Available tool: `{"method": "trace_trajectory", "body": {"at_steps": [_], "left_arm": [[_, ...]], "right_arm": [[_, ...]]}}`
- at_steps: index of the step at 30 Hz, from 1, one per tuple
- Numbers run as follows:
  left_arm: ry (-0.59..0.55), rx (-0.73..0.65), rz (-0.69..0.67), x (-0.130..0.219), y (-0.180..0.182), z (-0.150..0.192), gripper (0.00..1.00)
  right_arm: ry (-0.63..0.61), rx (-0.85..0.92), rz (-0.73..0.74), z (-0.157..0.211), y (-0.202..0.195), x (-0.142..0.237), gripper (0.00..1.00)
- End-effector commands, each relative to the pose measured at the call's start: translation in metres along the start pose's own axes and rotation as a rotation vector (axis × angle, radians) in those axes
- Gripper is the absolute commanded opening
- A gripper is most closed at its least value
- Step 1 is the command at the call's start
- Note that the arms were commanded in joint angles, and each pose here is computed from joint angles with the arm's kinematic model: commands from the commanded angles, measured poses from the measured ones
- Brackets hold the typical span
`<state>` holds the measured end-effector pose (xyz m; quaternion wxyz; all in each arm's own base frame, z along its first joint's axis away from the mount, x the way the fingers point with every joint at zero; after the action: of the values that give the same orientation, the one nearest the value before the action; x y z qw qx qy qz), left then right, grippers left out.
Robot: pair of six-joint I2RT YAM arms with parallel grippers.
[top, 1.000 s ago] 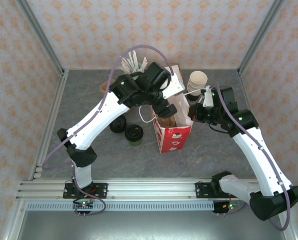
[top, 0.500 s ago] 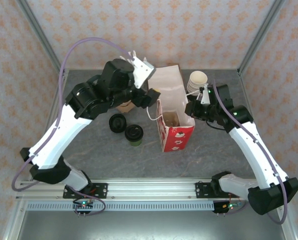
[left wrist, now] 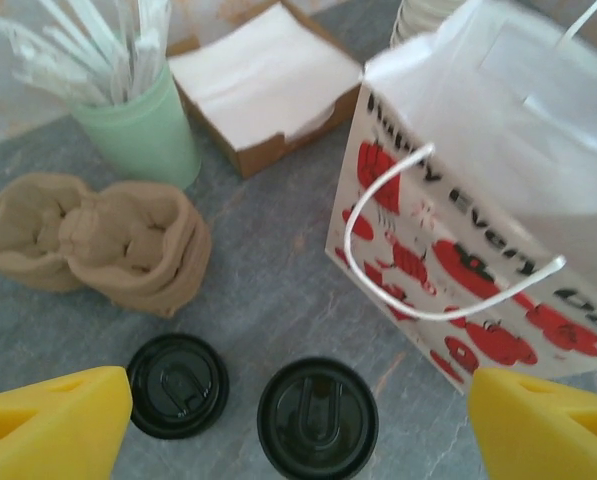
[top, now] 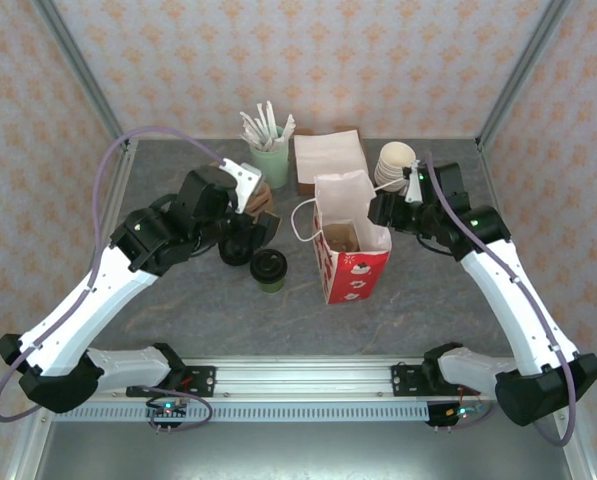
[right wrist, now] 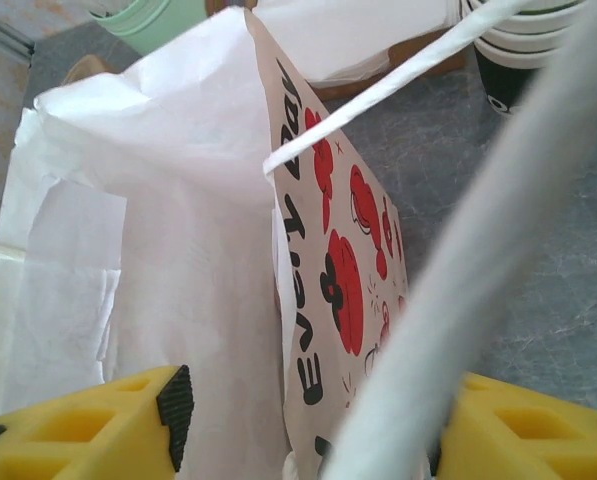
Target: Pack the takeout coffee
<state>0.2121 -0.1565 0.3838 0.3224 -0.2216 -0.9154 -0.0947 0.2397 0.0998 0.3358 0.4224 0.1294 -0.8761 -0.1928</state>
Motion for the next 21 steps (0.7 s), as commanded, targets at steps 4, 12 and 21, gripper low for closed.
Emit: {"method": "trace_trajectory", "body": {"at_steps": [4, 12, 21], "left_arm": [[0.094, 0.064, 0.011, -0.024, -0.001, 0.036, 0.93], [0.312, 0.120, -0.061, -0.067, -0.003, 0.069, 0.97], [0.493, 0.186, -0.129, -0.103, -0.011, 0.082, 0.96]], "right_arm": [[-0.047, 0.021, -0.014, -0.009, 0.000, 0.017, 0.68], [-0.038, -0.039, -0.084, -0.013, -0.004, 0.015, 0.67], [-0.009, -0.055, -0.101, -0.009, -0.006, 0.010, 0.66]]}}
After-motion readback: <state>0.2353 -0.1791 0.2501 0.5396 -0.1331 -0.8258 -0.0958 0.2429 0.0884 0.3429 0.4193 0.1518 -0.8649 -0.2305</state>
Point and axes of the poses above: each hand's point on the last joint's axis, 136 mm out from that joint toward the fingers, its own x axis back along the fingers, its own y axis along the line the jaws close on, z = x × y, the point moved 8 cm from there along x, back along the fingers, and after that the axes turned 3 degrees about -x, right-handed, at the moved point
